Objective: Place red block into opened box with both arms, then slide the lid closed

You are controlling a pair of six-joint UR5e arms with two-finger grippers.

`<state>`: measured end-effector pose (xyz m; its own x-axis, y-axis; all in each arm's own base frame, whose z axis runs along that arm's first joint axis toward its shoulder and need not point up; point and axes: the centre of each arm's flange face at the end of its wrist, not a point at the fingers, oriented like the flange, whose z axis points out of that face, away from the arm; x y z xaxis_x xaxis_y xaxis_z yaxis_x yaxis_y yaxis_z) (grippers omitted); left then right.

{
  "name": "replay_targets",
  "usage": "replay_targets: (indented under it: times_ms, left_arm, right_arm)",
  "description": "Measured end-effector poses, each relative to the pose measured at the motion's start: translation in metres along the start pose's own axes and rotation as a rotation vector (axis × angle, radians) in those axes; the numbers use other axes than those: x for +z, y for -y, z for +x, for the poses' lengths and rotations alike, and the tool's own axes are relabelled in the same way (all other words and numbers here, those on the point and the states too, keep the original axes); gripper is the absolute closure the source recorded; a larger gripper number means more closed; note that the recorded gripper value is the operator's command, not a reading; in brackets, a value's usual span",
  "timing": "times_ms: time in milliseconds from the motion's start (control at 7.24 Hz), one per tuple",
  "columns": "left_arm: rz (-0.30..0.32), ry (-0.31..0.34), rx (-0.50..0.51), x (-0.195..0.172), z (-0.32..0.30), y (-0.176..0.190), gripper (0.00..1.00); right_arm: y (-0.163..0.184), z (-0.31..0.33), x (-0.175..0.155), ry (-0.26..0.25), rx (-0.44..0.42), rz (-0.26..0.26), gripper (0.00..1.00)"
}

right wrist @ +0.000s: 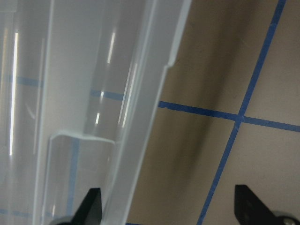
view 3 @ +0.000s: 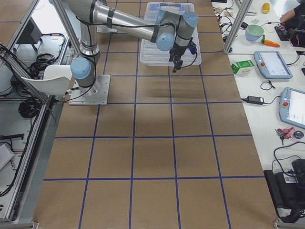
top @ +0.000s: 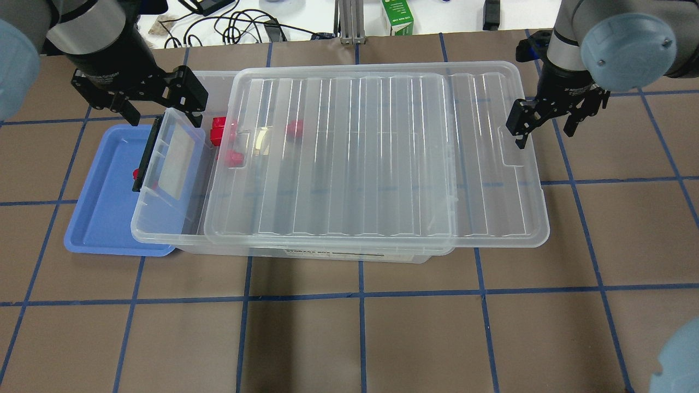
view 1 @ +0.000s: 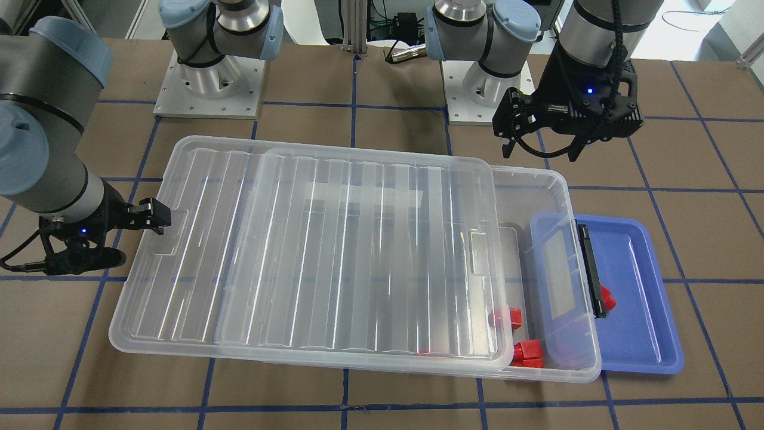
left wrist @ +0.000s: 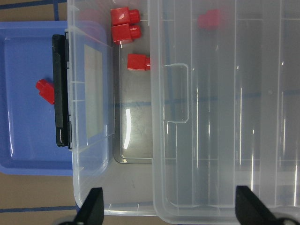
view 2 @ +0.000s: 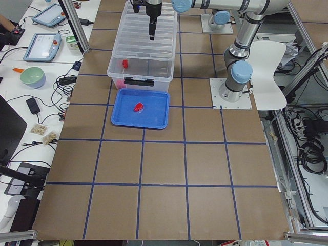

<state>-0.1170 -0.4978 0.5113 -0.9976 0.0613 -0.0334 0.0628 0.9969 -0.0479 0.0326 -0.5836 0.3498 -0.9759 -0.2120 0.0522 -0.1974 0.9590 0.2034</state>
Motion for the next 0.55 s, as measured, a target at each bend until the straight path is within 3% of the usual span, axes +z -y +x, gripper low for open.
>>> replay_targets:
  times_ms: [553]
  left_arm:
    - [0.003, -0.001, -0.001, -0.001, 0.0, 0.001, 0.0]
  right_arm:
    - [-0.005, 0.034, 0.0, 0.006, -0.029, 0.002, 0.0]
